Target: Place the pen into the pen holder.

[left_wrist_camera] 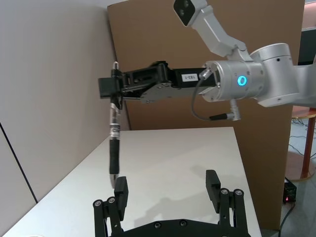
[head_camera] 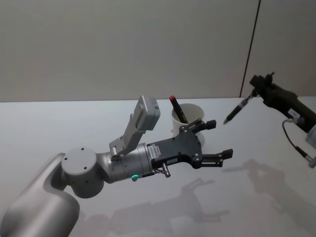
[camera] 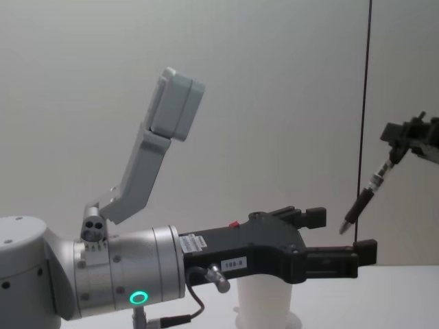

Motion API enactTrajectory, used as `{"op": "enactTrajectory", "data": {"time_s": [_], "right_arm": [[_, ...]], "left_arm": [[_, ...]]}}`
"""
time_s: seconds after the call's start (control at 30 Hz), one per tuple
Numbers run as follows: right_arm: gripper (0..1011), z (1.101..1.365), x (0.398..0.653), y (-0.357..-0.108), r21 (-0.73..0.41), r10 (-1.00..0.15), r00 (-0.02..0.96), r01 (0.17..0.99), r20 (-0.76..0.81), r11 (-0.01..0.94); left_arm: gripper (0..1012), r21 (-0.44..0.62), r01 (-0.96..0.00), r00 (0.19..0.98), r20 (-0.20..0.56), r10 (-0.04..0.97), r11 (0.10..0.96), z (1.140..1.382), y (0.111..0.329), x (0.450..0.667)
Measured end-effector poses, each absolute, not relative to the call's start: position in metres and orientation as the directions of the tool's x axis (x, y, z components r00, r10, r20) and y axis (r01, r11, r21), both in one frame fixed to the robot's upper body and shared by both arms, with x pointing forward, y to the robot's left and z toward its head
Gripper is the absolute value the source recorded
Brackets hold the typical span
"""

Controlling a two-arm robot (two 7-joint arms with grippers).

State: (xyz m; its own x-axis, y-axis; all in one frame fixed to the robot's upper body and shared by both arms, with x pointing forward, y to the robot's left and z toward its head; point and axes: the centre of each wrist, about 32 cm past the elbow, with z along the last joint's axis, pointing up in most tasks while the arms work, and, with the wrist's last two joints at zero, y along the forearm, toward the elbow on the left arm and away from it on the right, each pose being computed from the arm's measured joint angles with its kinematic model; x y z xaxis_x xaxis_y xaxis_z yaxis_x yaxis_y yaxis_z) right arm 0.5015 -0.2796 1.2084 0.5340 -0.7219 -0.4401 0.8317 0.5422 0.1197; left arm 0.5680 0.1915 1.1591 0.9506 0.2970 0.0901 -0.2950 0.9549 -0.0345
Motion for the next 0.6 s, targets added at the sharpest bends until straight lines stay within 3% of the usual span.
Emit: {"op": "enactTrajectory", "data": {"time_s": [0.6], "right_arm": [[143,1.206,0.561,-0.278,0.167,-0.661,0.662,0.74,-0.352,0.652]], "left_arm": [[1003,-0.034,-0.295,0.951,0.09,0.297,0.955,1.159,0.192,0.568]]}}
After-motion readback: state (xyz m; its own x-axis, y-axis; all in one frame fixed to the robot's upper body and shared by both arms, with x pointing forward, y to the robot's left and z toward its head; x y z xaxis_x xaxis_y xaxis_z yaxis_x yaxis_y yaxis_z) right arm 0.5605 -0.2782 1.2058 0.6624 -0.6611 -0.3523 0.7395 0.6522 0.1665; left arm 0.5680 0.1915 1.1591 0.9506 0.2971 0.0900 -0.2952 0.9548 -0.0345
